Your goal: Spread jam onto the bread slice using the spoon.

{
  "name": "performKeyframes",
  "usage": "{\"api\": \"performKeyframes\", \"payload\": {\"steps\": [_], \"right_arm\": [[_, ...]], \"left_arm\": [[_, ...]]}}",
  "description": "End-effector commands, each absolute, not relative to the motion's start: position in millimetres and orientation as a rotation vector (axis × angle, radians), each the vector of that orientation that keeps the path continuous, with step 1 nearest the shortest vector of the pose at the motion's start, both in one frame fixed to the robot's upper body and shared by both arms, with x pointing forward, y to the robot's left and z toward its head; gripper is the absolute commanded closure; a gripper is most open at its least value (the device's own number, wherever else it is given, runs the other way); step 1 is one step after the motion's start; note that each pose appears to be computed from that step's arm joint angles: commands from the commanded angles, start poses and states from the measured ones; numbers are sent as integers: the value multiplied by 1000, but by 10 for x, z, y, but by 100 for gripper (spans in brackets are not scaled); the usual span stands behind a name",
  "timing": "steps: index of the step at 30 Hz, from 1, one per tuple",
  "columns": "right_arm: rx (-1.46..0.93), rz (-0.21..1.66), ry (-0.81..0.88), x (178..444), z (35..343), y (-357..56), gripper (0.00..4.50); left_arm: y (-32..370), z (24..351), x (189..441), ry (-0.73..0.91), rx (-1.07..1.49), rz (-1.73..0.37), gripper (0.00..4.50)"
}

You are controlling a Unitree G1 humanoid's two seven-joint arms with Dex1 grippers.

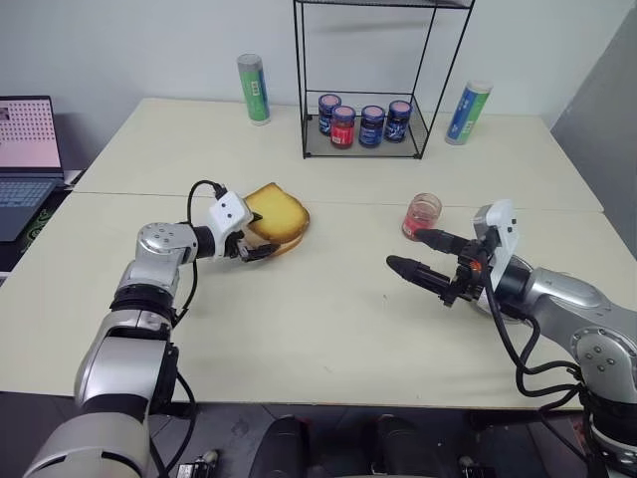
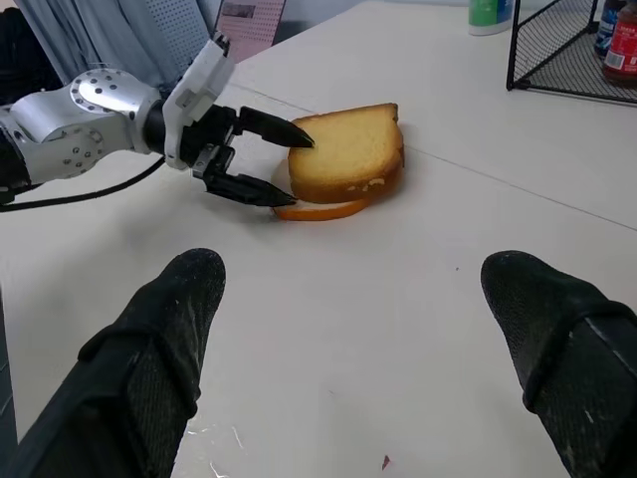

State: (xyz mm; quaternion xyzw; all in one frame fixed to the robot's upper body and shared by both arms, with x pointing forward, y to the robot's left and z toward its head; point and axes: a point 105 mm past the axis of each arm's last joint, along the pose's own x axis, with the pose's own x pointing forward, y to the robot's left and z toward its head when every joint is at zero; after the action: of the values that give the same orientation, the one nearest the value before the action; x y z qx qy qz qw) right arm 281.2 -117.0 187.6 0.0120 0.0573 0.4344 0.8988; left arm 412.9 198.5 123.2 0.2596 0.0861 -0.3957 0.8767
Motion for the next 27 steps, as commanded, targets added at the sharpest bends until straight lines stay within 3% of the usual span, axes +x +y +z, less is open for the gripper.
{"api": "performKeyframes", "payload": {"steps": [1, 7, 13, 27], "right_arm": [[9, 904, 78, 2803, 1958, -1151, 0], [7, 898, 75, 2798, 1964, -1152, 0], [7, 887, 70, 2785, 1971, -1161, 0], [9, 883, 68, 2801, 1973, -1162, 0]], "left_arm": [[1940, 1399, 4237, 127, 571, -786, 43], [1934, 1253, 4258, 209, 560, -779, 43], [1992, 1152, 4214, 275, 541, -794, 153], [2002, 1224, 4221, 255, 538, -798, 407]]}}
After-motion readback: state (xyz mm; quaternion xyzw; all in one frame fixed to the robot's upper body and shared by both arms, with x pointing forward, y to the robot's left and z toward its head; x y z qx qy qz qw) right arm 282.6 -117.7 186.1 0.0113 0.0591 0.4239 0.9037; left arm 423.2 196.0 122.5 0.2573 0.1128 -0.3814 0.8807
